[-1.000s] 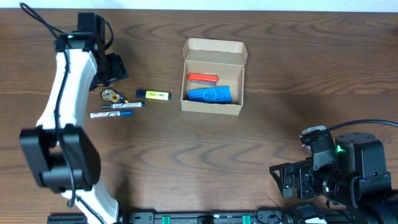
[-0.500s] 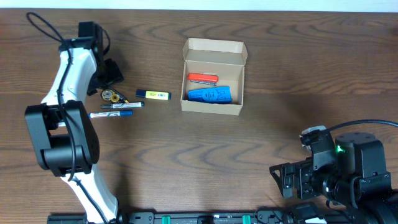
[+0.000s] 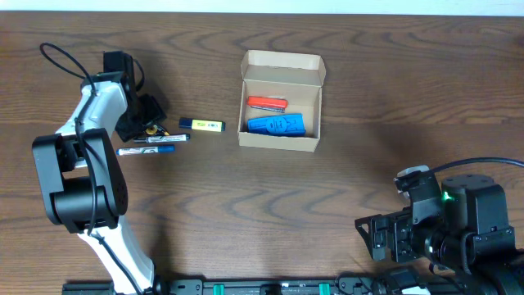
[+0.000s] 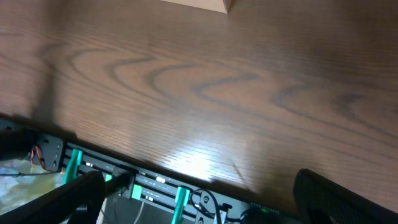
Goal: Pack container
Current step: 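Lower the left gripper onto the clear tape roller and grasp it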
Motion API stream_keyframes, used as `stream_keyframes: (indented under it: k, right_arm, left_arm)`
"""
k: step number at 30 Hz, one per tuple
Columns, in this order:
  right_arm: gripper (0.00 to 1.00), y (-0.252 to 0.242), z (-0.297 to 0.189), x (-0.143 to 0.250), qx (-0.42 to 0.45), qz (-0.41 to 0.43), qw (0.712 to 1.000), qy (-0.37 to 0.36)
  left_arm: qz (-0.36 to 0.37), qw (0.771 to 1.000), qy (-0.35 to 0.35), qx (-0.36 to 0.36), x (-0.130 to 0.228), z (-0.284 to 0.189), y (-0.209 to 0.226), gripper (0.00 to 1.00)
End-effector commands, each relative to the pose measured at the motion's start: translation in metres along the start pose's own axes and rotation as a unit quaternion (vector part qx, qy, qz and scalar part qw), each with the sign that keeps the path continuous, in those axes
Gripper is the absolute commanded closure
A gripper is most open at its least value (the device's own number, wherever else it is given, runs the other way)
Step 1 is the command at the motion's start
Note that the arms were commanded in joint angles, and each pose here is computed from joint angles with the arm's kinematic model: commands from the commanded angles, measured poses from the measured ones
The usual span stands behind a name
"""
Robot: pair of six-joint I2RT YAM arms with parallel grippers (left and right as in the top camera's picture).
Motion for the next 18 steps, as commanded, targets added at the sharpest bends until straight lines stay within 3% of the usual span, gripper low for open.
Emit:
stream_keyframes:
  k: [1,5,18]
  right_arm:
    - [0.01,0.0009,-0.0026,-0.0023,-0.002,-0.004,1.000,-0.006]
    - [0.01,0.0009,-0.0026,-0.0023,-0.002,-0.005,1.000,-0.006]
    - [0.01,0.0009,-0.0026,-0.0023,-0.002,-0.005,1.000,-0.006]
  left_arm:
    - [-0.009,1.000,-0.002,0.002,0.0011,0.0042,0.0008,0.27]
    - [-0.009,1.000,-0.006,0.003,0.0007,0.0070,0.0008,0.28]
    - [-0.009,1.000,-0.006,0.003,0.0022,0.0103,0.0013,0.57]
Point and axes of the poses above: each gripper's point midway between its finger pads, its own z axis out along the fingers, its own y axis along the line the jaws close on, x = y × z, the point moved 2 cm from there along -z, back along the fingers, and after that the axes turned 11 degrees about z, right-handed, at the moved point
